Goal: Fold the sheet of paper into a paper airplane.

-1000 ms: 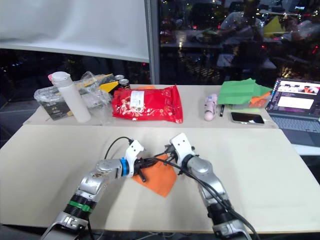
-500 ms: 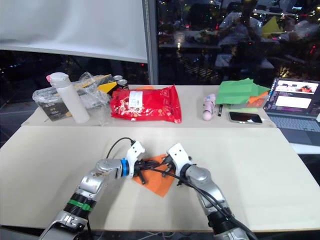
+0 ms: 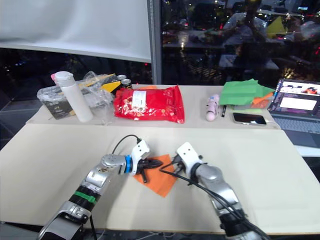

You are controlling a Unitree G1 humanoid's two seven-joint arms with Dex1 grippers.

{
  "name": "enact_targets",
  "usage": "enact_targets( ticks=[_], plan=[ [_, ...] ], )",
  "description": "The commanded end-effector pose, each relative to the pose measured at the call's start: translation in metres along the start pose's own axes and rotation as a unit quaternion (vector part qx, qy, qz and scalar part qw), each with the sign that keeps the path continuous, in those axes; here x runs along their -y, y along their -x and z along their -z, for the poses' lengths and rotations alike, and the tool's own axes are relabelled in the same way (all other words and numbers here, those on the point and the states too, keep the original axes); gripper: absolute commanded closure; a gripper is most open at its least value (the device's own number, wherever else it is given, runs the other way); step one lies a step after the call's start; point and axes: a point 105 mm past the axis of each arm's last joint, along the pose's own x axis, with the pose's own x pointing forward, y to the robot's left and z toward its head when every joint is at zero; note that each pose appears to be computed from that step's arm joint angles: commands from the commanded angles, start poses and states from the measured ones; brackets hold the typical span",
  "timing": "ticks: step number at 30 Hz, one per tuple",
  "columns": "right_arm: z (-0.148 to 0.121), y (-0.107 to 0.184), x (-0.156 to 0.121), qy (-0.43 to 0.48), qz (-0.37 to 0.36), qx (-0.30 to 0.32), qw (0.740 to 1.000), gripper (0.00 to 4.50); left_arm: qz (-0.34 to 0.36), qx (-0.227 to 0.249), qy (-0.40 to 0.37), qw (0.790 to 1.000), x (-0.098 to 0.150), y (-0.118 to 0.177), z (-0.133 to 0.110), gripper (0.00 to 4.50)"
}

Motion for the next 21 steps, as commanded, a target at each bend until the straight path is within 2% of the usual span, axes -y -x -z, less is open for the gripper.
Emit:
enact_targets(
  ticks=[1,4,13,21],
  plan=[
    [0.000,0.026,-0.003,0.037,-0.052,-0.029,0.998,4.50,0.009,-0.016,-0.007,1.000,0.001,-0.005,0.004,4.49],
    [0.016,0.040,-0.021,0.064,-0.115,-0.079,0.988,4.50,0.012,-0.016,-0.008,1.000,0.001,-0.007,0.004,4.49],
    [0.015,0.031,-0.059,0.039,-0.170,-0.076,0.982,4.50,0.011,-0.015,-0.010,1.000,0.000,-0.009,0.004,4.49],
    [0.012,0.021,-0.067,0.021,-0.170,-0.058,0.984,4.50,0.008,-0.016,-0.009,1.000,0.000,-0.007,0.006,4.49]
  ],
)
